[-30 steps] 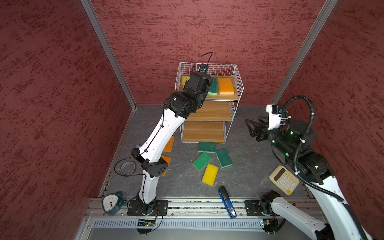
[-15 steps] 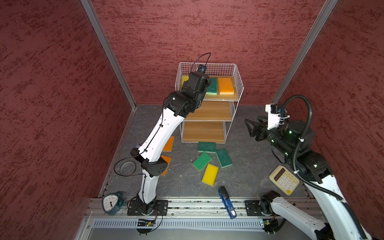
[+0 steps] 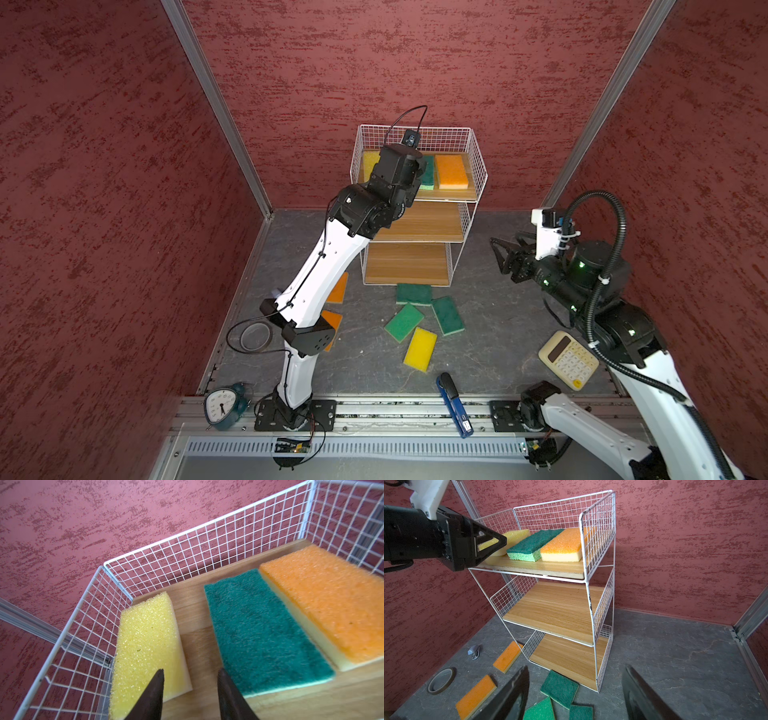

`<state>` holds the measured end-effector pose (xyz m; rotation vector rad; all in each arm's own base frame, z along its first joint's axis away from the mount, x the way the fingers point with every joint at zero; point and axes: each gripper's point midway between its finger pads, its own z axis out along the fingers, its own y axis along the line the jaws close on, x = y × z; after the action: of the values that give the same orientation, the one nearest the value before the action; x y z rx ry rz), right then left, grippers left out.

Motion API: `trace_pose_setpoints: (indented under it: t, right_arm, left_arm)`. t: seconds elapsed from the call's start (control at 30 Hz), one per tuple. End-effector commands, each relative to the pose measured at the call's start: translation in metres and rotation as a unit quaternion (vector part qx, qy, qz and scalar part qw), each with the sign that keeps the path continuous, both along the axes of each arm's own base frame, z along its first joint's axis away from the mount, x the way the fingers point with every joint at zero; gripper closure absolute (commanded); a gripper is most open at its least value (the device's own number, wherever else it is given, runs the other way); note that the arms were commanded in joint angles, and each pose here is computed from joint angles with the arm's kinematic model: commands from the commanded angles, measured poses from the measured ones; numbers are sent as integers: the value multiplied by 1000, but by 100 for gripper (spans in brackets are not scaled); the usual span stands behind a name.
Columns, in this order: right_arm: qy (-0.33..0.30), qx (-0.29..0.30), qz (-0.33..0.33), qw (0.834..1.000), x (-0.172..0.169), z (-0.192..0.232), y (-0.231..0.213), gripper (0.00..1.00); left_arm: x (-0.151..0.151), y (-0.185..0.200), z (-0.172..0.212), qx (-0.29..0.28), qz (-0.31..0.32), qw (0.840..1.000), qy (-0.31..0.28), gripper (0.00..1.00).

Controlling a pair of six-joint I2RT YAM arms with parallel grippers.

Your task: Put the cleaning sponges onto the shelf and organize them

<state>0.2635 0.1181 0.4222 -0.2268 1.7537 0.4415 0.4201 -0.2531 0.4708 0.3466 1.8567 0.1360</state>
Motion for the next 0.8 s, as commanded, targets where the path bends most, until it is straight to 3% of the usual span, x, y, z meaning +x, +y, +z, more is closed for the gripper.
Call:
trace_pose_setpoints:
  t: [0.0, 0.3, 0.77]
  right_arm:
    - [-21, 10, 1, 1000, -8, 18, -4, 29]
    - [-21, 7, -3, 1000, -11, 18, -7, 29]
    - [-20, 5, -6, 1000, -9, 18, -8, 29]
  left_arm:
    - [-5, -2, 19, -19, -13, 999, -25, 54]
    - [11, 4, 8, -17, 15, 1000, -21, 52]
    - [18, -4, 4, -24, 2, 1000, -17, 50]
